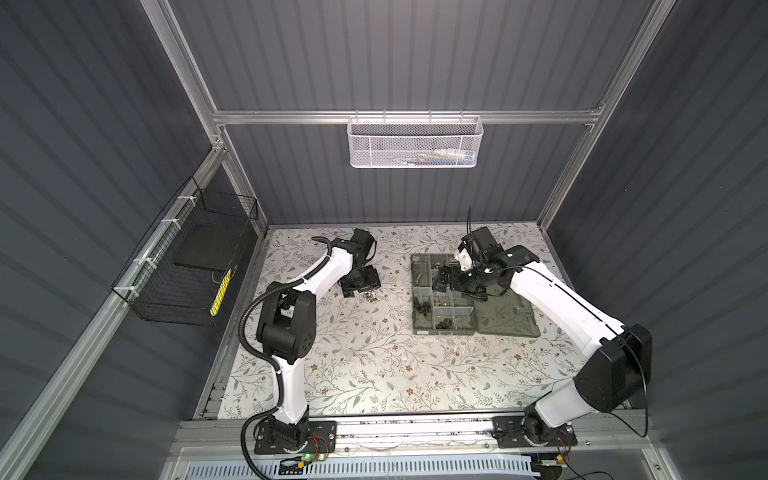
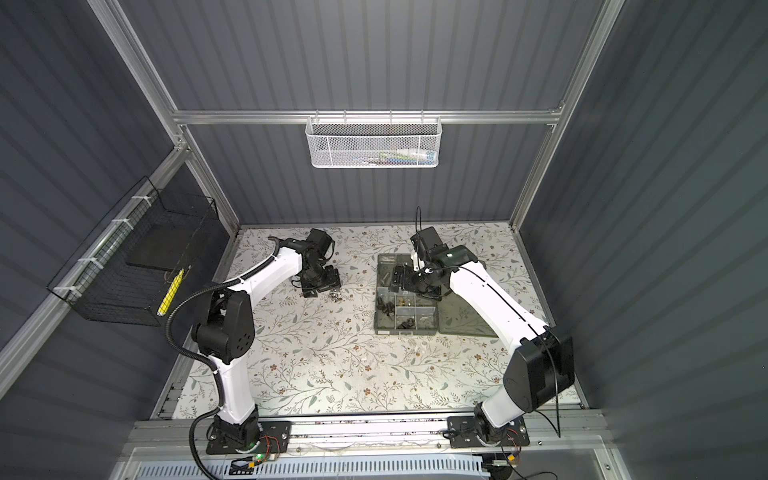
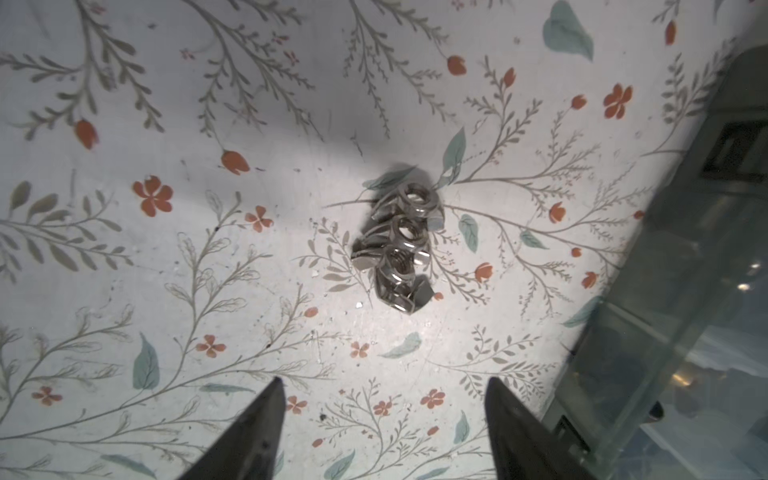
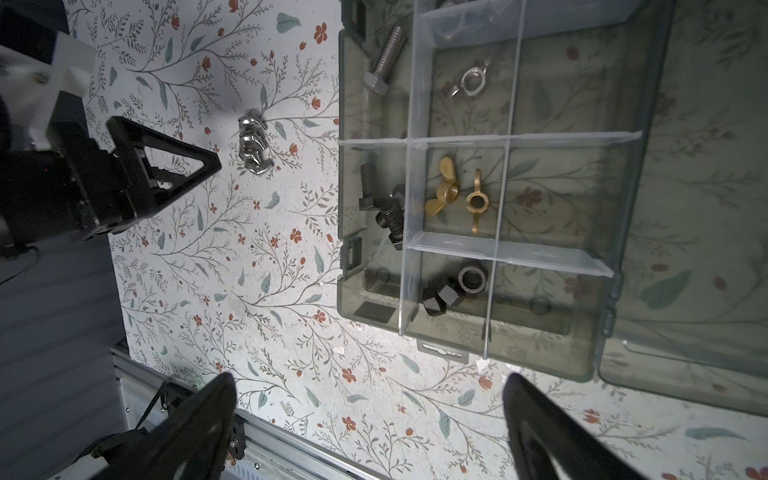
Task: Sort the screws and nuts into containers
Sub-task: 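Withdraw the left gripper from the box back to the pile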
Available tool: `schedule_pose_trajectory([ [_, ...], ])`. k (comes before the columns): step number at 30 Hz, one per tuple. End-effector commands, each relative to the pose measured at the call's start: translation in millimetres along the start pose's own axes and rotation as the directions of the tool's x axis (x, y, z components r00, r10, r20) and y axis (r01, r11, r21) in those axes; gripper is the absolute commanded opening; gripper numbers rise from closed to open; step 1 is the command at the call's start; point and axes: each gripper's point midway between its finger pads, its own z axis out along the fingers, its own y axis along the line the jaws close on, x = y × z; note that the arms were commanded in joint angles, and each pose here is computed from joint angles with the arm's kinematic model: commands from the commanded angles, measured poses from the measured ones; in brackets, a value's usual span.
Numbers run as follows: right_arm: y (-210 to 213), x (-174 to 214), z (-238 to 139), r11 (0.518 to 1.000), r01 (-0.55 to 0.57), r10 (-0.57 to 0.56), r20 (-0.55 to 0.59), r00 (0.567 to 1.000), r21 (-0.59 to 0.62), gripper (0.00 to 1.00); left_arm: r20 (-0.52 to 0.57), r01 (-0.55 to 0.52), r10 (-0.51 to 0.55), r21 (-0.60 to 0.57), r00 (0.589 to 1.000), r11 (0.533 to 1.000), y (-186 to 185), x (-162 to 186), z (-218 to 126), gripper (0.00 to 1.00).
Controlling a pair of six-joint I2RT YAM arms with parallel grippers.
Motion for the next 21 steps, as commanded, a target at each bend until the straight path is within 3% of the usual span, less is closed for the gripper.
schedule_pose_trajectory([
  [1,-1,-3,-5,1.000,-0.011,0.011,0.016,1.000,0.020,0.99,-0.070,-0.050,0.050,0.011,0.996,0.999,-6,10,20,0.62],
  [10,-7,2,-8,0.999,-0.022,0.022,0.016,1.000,0.039,0.99,-0.121,-0.003,0.005,0.017,0.993,1.000,-6,4,52,0.43],
  [21,-7,3,-7,0.999,-0.023,0.022,0.013,1.000,0.039,0.99,-0.111,0.041,-0.037,0.032,0.993,0.999,3,-6,52,0.38],
])
